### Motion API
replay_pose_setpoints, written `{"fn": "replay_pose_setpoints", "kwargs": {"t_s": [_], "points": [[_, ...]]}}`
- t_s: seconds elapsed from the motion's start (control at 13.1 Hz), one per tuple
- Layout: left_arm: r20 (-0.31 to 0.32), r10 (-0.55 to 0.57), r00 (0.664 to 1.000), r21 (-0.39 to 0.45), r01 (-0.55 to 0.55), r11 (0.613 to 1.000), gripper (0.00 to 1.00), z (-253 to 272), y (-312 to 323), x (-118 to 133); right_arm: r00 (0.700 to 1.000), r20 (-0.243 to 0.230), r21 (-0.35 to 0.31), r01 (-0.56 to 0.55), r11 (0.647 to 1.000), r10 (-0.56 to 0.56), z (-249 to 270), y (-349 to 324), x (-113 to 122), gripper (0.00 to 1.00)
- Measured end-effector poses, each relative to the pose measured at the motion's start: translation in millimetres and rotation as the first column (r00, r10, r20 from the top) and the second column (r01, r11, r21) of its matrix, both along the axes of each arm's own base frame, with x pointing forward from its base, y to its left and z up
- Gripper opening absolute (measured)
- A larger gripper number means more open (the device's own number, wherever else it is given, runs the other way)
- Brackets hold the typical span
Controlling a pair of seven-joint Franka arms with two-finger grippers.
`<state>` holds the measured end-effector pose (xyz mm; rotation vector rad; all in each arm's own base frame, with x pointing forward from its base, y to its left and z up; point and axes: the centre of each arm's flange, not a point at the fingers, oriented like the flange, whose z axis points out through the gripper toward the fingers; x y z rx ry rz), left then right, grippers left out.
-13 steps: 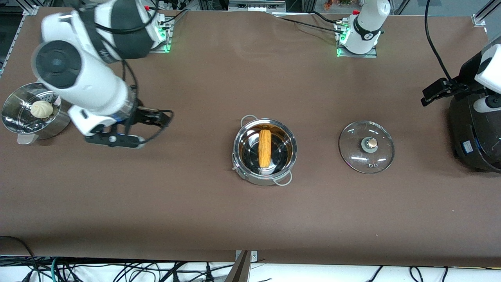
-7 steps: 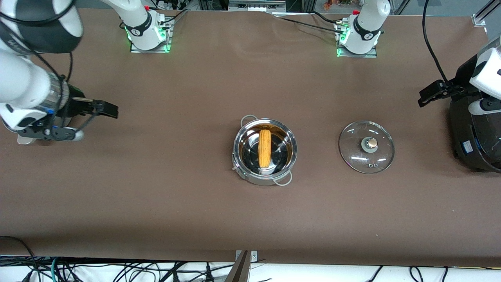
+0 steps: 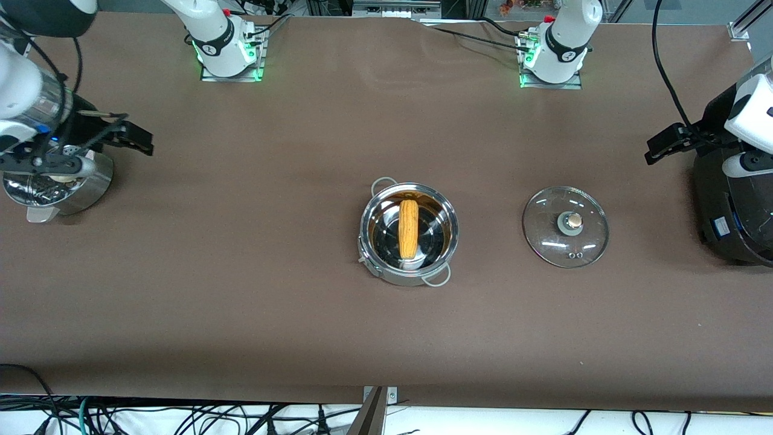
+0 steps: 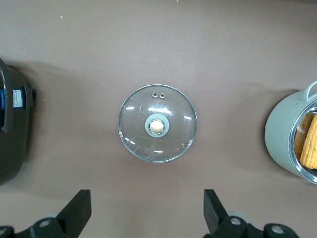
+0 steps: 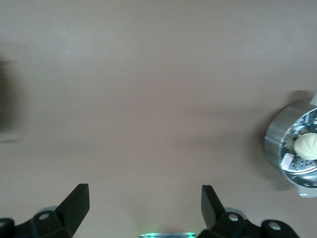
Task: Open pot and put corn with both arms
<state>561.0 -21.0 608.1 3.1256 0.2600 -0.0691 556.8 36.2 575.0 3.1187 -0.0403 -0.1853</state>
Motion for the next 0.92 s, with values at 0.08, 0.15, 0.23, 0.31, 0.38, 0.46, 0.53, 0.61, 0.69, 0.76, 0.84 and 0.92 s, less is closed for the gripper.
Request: {"fn": "replay_pose_setpoints", "kwargs": {"t_s": [0.08,0.15,0.23,0.31,0.38,0.46,0.53,0.61,0.69,0.76,0.84,0.92], "points": [[-0.001,-0.007,1.0,0.0,0.007,1.0,1.0,-0.1,0.0,-0.1,1.0,0.0,0.003,-0.009,1.0,0.009,0.3,-8.9,-1.1,1.0],[-0.001,-0.016,1.0,-0.001,0.016,1.0,1.0,-0.1,0.2,-0.1,1.0,-0.003,0.004,-0.01,1.0,0.01,-1.2,-13.1,-1.2,1.0],[-0.001,-0.023,1.0,-0.001,0.023,1.0,1.0,-0.2,0.4,-0.1,1.0,-0.001,0.004,-0.005,1.0,0.005,-3.5,-15.8,-0.6,1.0],[-0.001,-0.031,1.0,-0.001,0.031,1.0,1.0,-0.2,0.6,-0.1,1.0,0.004,0.006,0.005,1.0,-0.005,-5.4,-21.0,0.5,1.0],[-0.002,-0.034,0.999,-0.002,0.034,0.999,1.0,-0.2,0.8,-0.1,1.0,0.009,0.009,0.017,1.0,-0.017,-6.7,-27.0,1.4,1.0],[-0.002,-0.035,0.999,-0.002,0.035,0.999,1.0,-0.3,1.0,0.0,1.0,0.014,0.009,0.027,1.0,-0.028,-7.6,-32.7,2.1,1.0],[-0.002,-0.036,0.999,-0.002,0.036,0.999,1.0,-0.3,1.1,0.0,0.999,0.016,0.009,0.038,0.999,-0.038,-8.4,-38.2,2.4,1.0],[-0.002,-0.036,0.999,-0.002,0.036,0.999,1.0,-0.3,1.1,0.0,0.999,0.016,0.009,0.046,0.999,-0.046,-8.7,-42.9,2.3,1.0],[-0.002,-0.037,0.999,-0.002,0.037,0.999,1.0,-0.4,1.1,0.0,0.999,0.016,0.009,0.051,0.999,-0.052,-9.1,-45.8,1.9,1.0],[-0.002,-0.037,0.999,-0.002,0.037,0.999,1.0,-0.5,1.2,0.0,0.998,0.017,0.01,0.053,0.999,-0.053,-9.2,-46.4,1.9,1.0],[-0.002,-0.037,0.999,-0.002,0.037,0.999,1.0,-0.6,1.2,0.1,0.998,0.018,0.01,0.052,0.999,-0.052,-8.9,-46.0,1.9,1.0],[-0.003,-0.037,0.999,-0.002,0.037,0.999,1.0,-0.7,1.2,0.2,0.999,0.019,0.011,0.051,0.999,-0.051,-8.8,-45.4,1.9,1.0]]}}
